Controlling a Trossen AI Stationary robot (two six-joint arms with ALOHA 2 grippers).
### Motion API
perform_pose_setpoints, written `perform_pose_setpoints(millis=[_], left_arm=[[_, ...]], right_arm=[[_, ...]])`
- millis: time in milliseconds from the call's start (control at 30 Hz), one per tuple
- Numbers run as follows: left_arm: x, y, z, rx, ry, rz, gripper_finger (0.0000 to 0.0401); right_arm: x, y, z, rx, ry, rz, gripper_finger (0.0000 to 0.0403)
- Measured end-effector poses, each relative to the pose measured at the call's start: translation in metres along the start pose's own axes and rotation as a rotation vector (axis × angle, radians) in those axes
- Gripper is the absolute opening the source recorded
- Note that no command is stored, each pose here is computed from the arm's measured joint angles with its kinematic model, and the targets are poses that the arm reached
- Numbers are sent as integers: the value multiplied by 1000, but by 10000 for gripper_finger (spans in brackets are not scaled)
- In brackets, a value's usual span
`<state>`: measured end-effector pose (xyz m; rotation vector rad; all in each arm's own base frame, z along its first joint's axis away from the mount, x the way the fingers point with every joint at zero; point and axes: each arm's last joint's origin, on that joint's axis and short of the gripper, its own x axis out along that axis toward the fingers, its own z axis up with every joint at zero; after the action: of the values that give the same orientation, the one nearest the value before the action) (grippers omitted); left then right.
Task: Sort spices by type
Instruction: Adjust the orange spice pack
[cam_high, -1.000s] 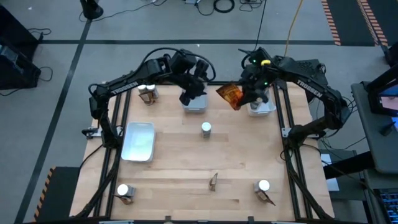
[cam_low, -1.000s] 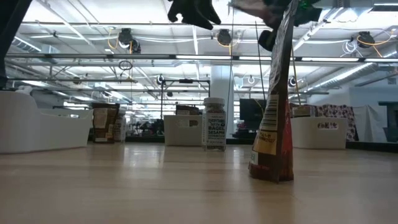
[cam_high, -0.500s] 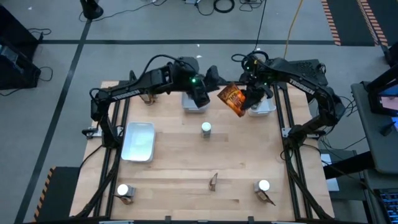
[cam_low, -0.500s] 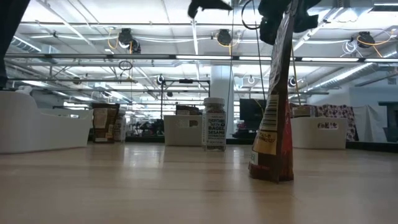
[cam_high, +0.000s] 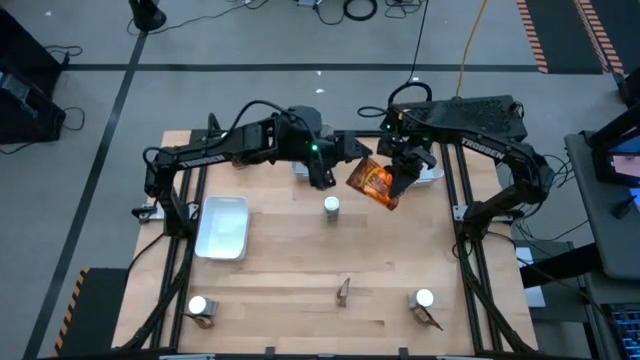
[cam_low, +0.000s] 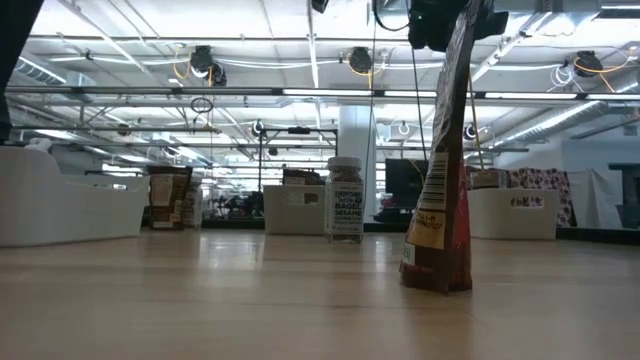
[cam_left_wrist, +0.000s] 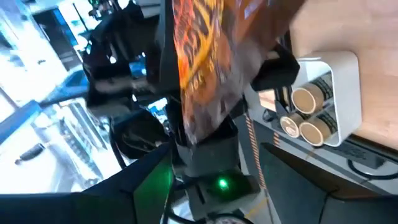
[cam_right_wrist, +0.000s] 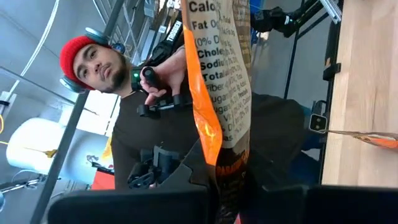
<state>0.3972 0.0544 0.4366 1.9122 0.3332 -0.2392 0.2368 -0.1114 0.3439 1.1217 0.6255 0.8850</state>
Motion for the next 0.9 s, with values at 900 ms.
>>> perform_pose_setpoints(millis=[900], left_arm=[[1,-2,14,10,-193,7,230]], right_arm=[[-2,-1,9,-84,-6,-5,19]])
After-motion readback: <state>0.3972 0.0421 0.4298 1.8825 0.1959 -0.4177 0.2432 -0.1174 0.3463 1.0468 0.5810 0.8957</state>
